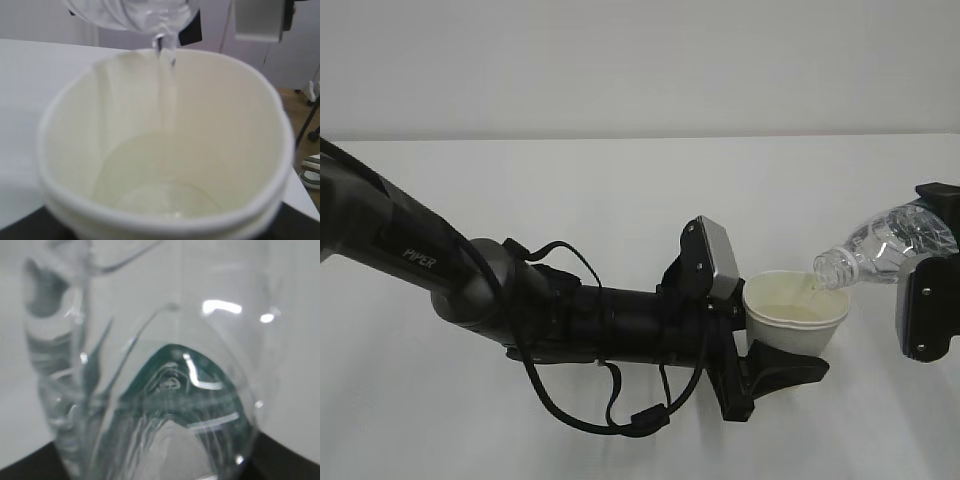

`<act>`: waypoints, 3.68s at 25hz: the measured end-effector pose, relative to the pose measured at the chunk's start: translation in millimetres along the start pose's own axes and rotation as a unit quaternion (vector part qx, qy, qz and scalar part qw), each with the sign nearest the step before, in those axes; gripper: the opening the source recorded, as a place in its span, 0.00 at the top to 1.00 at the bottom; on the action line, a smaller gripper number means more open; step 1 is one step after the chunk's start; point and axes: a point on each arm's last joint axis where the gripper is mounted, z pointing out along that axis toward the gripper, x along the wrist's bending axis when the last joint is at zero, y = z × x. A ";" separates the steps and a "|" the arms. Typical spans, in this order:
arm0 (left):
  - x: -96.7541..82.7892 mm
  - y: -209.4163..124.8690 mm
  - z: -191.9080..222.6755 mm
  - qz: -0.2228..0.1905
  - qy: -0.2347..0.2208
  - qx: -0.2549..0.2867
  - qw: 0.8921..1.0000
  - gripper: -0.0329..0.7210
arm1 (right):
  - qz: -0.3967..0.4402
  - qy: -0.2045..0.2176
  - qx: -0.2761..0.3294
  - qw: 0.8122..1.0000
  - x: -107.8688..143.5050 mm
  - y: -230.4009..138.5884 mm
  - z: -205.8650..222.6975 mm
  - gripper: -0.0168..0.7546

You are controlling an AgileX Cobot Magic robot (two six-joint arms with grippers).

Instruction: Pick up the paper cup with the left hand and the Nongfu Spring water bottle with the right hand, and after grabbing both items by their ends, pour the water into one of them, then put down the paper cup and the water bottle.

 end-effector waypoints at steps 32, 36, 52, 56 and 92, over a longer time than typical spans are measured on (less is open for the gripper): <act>0.0 0.0 0.0 0.000 0.000 0.000 1.000 0.36 | -0.008 -0.001 -0.001 1.000 -0.6 0.1 0.4 0.45; 0.0 0.0 0.0 0.000 0.000 0.000 1.000 0.36 | -0.012 -0.001 -0.001 1.000 -0.6 0.1 0.4 0.45; 0.0 0.0 0.0 0.000 0.000 0.000 1.000 0.36 | -0.017 0.001 -0.001 1.000 -0.3 0.2 0.4 0.45; 0.0 0.0 0.0 0.000 0.000 0.000 1.000 0.36 | -0.017 0.001 -0.001 1.000 -0.3 0.2 0.4 0.45; 0.0 0.0 0.0 0.000 0.000 0.000 1.000 0.36 | -0.018 -0.003 0.000 1.000 -2.9 -0.4 2.0 0.45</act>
